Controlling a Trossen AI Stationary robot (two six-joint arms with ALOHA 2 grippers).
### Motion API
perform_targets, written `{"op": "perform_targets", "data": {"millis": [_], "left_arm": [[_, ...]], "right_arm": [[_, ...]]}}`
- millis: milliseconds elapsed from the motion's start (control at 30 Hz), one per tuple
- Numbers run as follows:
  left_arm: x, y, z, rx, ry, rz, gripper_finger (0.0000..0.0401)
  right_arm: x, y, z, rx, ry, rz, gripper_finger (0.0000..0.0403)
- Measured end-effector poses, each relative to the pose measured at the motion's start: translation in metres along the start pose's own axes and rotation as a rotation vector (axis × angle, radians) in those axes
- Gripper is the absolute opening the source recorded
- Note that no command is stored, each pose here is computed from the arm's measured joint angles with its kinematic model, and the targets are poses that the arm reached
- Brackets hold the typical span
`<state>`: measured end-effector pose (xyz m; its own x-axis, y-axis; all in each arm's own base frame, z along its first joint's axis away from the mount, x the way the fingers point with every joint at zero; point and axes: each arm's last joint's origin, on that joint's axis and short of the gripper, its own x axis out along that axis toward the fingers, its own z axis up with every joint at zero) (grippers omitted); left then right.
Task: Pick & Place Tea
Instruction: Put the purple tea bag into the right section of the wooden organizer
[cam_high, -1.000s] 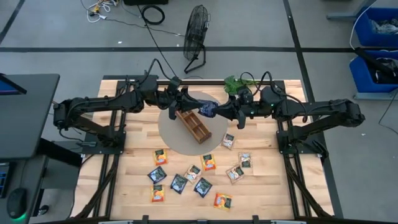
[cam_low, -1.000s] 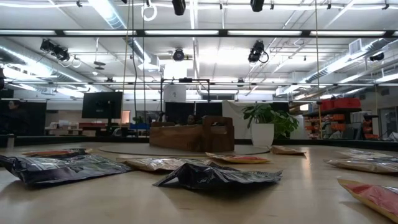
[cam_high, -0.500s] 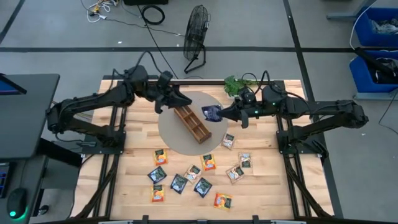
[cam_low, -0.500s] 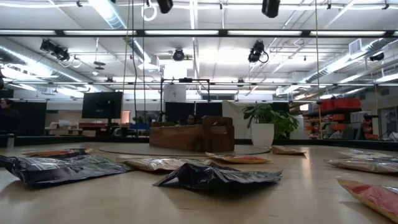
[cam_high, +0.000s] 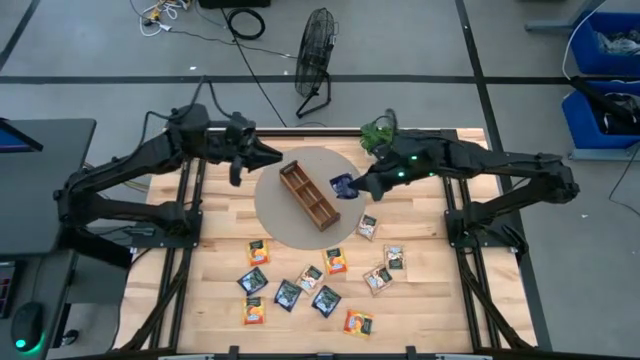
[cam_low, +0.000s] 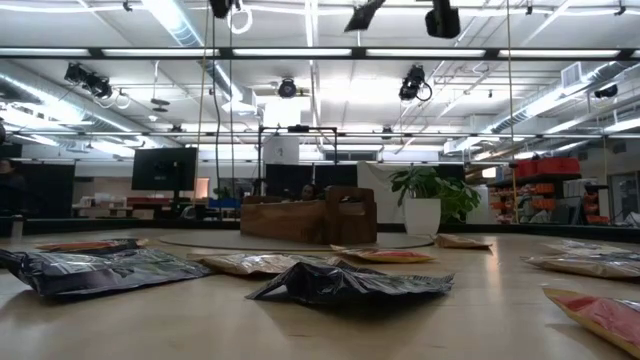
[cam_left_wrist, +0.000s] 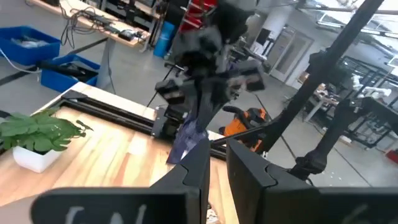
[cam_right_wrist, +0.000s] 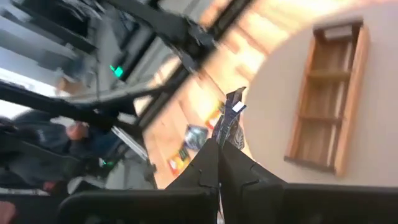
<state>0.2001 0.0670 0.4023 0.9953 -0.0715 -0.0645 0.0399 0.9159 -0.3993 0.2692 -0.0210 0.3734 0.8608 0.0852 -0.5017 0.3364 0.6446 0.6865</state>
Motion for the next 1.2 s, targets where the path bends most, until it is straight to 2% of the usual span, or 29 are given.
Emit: {"op": "perform_targets", "data": {"millis": [200, 467, 567, 733, 1200], "left_arm": [[-0.025, -0.01, -0.002, 0.017, 0.017, 0.058, 0.0057], [-0.052, -0.019, -0.006, -0.019, 0.014, 0.14, 0.0057], [-0.059, -0.022, -0.005, -0.044, -0.008, 0.158, 0.0057], [-0.071, -0.029, -0.004, -0.024, -0.035, 0.146, 0.0057], [-0.084, -0.035, -0.006, 0.004, -0.047, 0.141, 0.0057]], "right_arm": [[0.03, 0.002, 0.007, 0.009, 0.123, -0.081, 0.0], [0.075, -0.008, 0.009, -0.101, 0.279, -0.177, 0.0], [0.091, -0.016, 0.01, -0.111, 0.303, -0.205, 0.0], [0.113, -0.033, 0.013, -0.115, 0.301, -0.285, 0.0], [0.159, -0.065, 0.007, -0.088, 0.375, -0.333, 0.0]]}}
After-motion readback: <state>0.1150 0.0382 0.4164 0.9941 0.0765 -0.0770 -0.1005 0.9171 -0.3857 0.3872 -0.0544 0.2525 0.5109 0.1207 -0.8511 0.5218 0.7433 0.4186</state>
